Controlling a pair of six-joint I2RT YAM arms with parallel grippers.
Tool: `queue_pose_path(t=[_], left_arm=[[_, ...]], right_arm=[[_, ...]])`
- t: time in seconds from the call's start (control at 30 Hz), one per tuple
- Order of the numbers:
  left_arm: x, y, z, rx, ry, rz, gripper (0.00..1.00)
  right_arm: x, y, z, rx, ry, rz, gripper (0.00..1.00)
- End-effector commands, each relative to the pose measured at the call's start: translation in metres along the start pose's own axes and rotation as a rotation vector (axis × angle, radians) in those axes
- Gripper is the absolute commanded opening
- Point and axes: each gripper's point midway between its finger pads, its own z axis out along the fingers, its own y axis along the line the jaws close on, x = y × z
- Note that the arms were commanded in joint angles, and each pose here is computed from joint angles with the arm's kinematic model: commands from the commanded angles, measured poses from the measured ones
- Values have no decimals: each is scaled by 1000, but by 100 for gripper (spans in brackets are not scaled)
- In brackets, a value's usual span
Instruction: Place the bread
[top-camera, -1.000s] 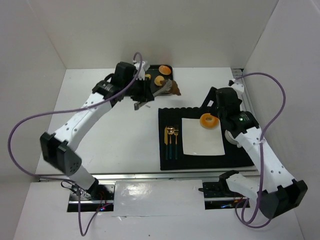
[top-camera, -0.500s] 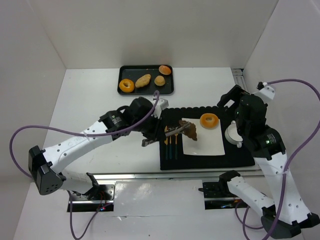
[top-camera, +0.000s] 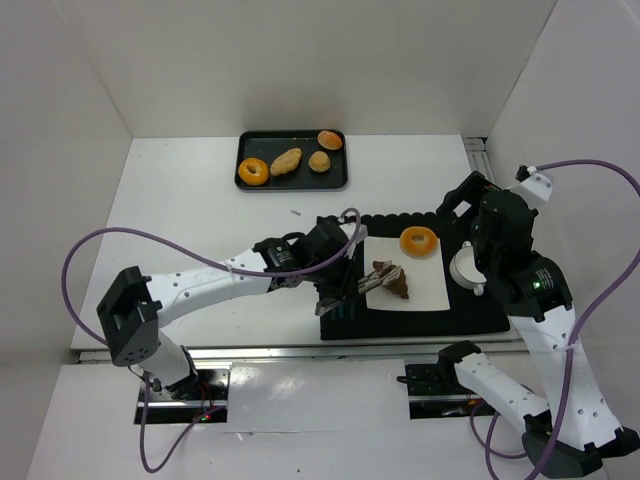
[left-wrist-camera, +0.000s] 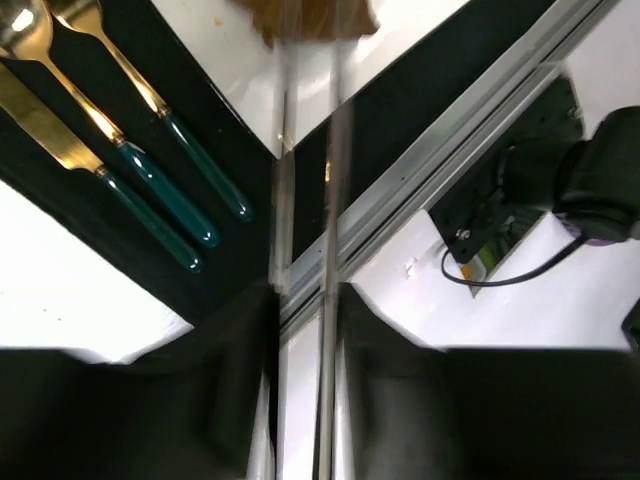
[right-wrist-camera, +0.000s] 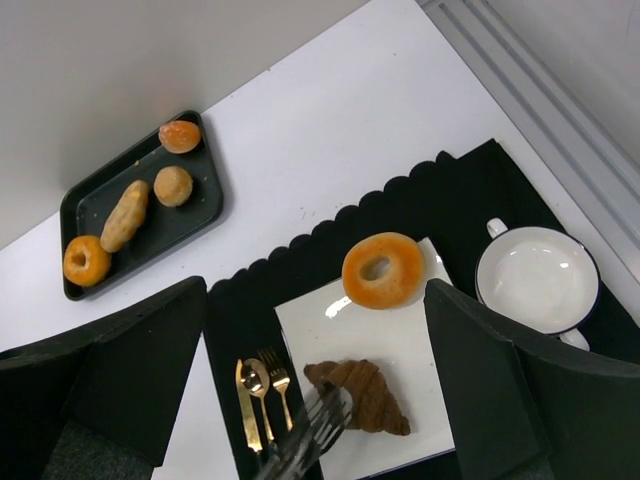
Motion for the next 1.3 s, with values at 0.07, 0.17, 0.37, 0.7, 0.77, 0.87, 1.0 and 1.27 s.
queue_pose_path(t=[0.07,0.17,0.37,0.7,0.77,0.87,1.0,1.27], left_arm=[[-22,-20,-3,37,-45,2,64],[-29,-24,-16,28,-58,13,64],[-54,-22,-51,-23,-136,44,59],[-76,105,-77,-440,-248,-60,59],[-64,131,-76,-470,-264,-105,60],[-57,169,-69,-535,-311,-222,60],[-32,210,-48,-607,-312,-282,60],[-32,218,-49,-584,-257,-335,100]], right_arm=[[-1,-6,0,29,-6,-7,97],[-2,-8,0,37,-11,-7,97],[-1,-8,2,37,-11,-7,97],[11,-1,11,13,8,-18,97],[17,2,15,-2,29,-23,97],[26,5,23,-2,48,-32,99],[32,8,28,-2,72,-43,99],[36,8,33,6,86,-62,99]])
